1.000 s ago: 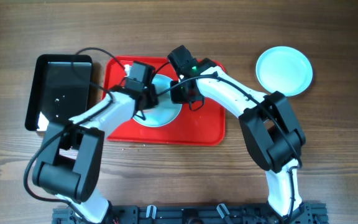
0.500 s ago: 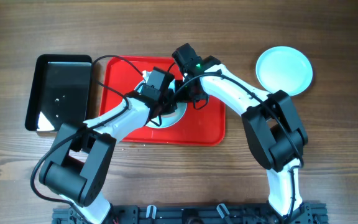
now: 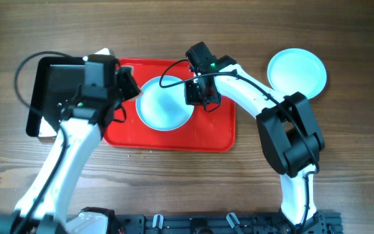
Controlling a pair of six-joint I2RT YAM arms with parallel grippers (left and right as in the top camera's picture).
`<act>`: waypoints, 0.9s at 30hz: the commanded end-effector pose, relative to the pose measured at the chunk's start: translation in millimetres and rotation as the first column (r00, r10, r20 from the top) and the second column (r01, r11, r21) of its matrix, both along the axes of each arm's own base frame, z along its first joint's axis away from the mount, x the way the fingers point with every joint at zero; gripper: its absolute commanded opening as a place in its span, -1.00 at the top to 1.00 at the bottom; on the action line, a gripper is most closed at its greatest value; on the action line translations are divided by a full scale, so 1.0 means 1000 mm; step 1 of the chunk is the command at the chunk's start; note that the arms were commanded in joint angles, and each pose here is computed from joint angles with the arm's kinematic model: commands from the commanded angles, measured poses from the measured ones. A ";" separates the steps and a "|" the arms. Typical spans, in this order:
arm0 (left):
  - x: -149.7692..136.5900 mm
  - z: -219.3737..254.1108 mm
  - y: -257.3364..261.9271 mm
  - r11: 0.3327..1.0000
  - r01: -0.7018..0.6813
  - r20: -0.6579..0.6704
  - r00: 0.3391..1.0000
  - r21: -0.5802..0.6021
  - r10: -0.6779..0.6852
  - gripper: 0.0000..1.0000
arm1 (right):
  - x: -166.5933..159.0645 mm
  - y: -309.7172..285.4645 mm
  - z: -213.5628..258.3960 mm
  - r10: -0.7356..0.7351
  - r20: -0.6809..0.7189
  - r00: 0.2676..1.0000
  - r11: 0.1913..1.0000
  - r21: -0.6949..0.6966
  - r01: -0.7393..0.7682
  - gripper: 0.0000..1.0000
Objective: Clean dirty plates on tray and stack at the side
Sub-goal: 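Scrub the plate with the sponge in the left gripper, then tilt the plate up with the right gripper toward the sponge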
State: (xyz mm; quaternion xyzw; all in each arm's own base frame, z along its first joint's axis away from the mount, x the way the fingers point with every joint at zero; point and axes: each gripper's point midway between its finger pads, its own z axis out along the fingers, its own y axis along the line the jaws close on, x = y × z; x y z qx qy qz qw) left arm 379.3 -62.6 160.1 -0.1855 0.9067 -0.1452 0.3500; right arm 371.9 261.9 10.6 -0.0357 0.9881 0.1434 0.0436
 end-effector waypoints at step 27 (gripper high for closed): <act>-0.025 -0.045 0.049 0.994 -0.088 -0.209 0.973 0.069 0.101 0.92 | 0.030 -0.082 0.262 0.654 0.438 0.616 0.399 -0.892 0.211 0.91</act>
